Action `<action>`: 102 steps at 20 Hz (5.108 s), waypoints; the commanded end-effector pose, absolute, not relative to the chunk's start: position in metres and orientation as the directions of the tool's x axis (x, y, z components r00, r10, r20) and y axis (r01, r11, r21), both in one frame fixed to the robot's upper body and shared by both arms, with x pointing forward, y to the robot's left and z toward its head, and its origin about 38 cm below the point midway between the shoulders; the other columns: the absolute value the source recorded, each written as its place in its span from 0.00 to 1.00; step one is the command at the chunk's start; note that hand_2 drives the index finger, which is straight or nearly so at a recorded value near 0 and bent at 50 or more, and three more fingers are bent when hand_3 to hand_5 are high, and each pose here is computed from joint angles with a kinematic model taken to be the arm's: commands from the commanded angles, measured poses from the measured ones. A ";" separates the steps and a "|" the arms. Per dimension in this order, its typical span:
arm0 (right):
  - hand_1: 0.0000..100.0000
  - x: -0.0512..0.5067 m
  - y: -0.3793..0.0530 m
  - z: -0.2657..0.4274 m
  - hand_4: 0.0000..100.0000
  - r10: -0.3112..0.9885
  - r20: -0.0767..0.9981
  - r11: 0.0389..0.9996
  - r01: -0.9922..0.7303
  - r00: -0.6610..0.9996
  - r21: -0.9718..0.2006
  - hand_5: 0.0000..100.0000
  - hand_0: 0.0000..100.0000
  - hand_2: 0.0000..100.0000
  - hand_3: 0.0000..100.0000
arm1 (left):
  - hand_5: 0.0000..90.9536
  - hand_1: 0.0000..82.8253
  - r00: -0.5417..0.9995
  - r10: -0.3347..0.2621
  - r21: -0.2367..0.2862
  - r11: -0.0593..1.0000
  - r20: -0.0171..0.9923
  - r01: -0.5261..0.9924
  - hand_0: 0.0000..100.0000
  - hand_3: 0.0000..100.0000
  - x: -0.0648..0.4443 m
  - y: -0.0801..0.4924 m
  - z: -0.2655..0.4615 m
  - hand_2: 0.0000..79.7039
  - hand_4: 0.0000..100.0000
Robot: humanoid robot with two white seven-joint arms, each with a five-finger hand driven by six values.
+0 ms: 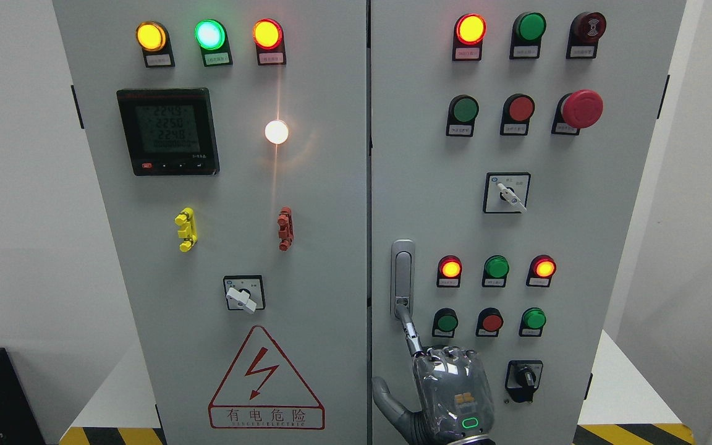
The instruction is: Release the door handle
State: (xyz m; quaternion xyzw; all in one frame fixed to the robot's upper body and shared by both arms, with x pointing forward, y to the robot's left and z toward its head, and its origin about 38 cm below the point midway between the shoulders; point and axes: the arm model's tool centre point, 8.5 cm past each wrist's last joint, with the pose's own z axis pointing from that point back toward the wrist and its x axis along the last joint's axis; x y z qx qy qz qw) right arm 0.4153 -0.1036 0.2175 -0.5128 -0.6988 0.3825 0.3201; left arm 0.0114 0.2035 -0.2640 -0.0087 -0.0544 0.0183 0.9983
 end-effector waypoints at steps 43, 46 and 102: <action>0.24 0.416 -0.107 0.208 1.00 0.966 0.065 0.175 0.450 -0.249 -0.876 1.00 0.34 0.04 1.00 | 0.00 0.67 0.994 0.034 -0.015 0.999 0.105 -0.033 0.12 0.00 0.018 0.205 -0.263 0.00 0.00; 0.24 0.415 -0.105 0.210 1.00 0.965 0.063 0.177 0.455 -0.254 -0.873 1.00 0.34 0.04 1.00 | 0.00 0.67 0.994 0.034 -0.015 0.999 0.105 -0.033 0.12 0.00 0.018 0.205 -0.263 0.00 0.00; 0.24 0.403 -0.106 0.251 0.93 0.959 0.066 0.214 0.552 -0.276 -0.806 1.00 0.34 0.22 0.85 | 0.00 0.67 0.994 0.035 -0.015 0.999 0.107 -0.034 0.12 0.00 0.019 0.205 -0.263 0.00 0.00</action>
